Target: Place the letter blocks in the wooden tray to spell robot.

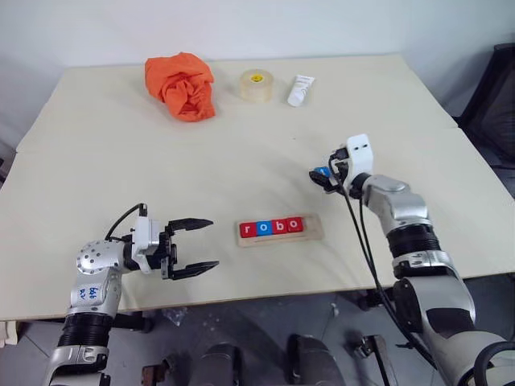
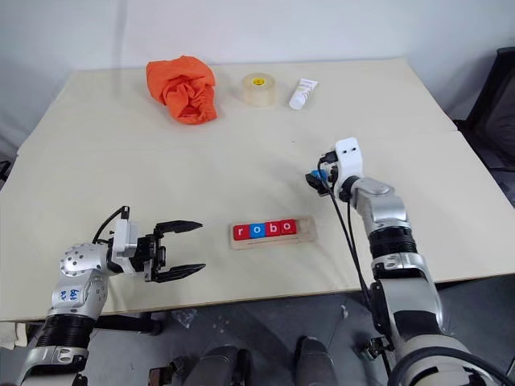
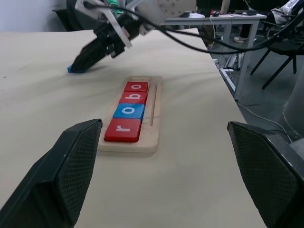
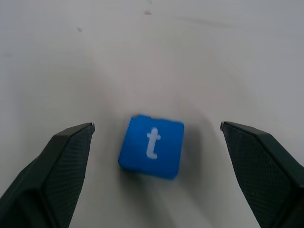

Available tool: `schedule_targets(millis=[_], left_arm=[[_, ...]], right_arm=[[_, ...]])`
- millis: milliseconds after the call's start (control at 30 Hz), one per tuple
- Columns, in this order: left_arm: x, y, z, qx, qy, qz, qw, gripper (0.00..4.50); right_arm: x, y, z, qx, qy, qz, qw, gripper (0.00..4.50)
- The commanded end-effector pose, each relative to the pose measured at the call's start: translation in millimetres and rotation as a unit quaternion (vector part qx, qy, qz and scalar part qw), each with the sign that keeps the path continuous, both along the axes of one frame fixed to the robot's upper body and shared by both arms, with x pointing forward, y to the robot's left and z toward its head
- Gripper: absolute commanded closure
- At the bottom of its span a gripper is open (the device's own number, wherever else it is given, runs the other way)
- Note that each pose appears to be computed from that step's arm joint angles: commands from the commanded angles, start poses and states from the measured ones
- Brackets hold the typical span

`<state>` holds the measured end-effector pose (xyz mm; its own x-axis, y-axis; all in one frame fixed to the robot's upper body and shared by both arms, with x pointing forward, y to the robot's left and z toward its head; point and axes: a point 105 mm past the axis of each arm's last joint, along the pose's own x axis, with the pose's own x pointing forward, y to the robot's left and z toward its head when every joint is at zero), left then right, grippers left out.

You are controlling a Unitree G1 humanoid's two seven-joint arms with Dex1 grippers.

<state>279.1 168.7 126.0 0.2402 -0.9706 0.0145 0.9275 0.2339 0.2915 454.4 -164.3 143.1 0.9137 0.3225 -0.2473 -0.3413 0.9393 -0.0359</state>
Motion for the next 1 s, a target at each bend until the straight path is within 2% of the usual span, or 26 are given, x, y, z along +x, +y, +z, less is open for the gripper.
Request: schedule_targets(millis=[33,133,433,533,667,867,1000], left_arm=[[-2.0,0.8,9.7,-0.007,-0.02,0.001,1.0,0.0],[-2.2,0.8,9.7,-0.007,-0.019,0.002,1.0,0.0],[1.2,4.2,9.8,0.003,-0.015,-0.01,1.0,0.0],[4.4,4.5,10.7,0.006,-0.016,-0.015,1.0,0.0],[6.2,5.3,11.5,0.006,-0.017,-0.022,1.0,0.0],[3.2,5.1,9.1,0.006,-0.006,-0.048,0.999,0.0],[4.1,4.2,7.8,0.007,-0.002,-0.056,0.998,0.0]], right_arm=[[4.7,-2.0,8.5,0.007,-0.019,-0.02,1.0,0.05],[1.6,4.5,1.4,0.018,-0.01,-0.013,1.0,0.05],[-9.1,9.3,3.1,0.029,-0.02,-0.016,0.999,2.93],[-16.9,6.1,16.4,0.03,-0.042,-0.027,0.998,3.02],[-40.3,-6.8,33.1,0.012,-0.071,-0.054,0.996,3.02],[-114.4,-15.0,17.7,-0.021,-0.041,-0.078,0.996,3.02],[-143.4,-13.6,3.0,-0.018,-0.007,-0.094,0.995,3.02]])
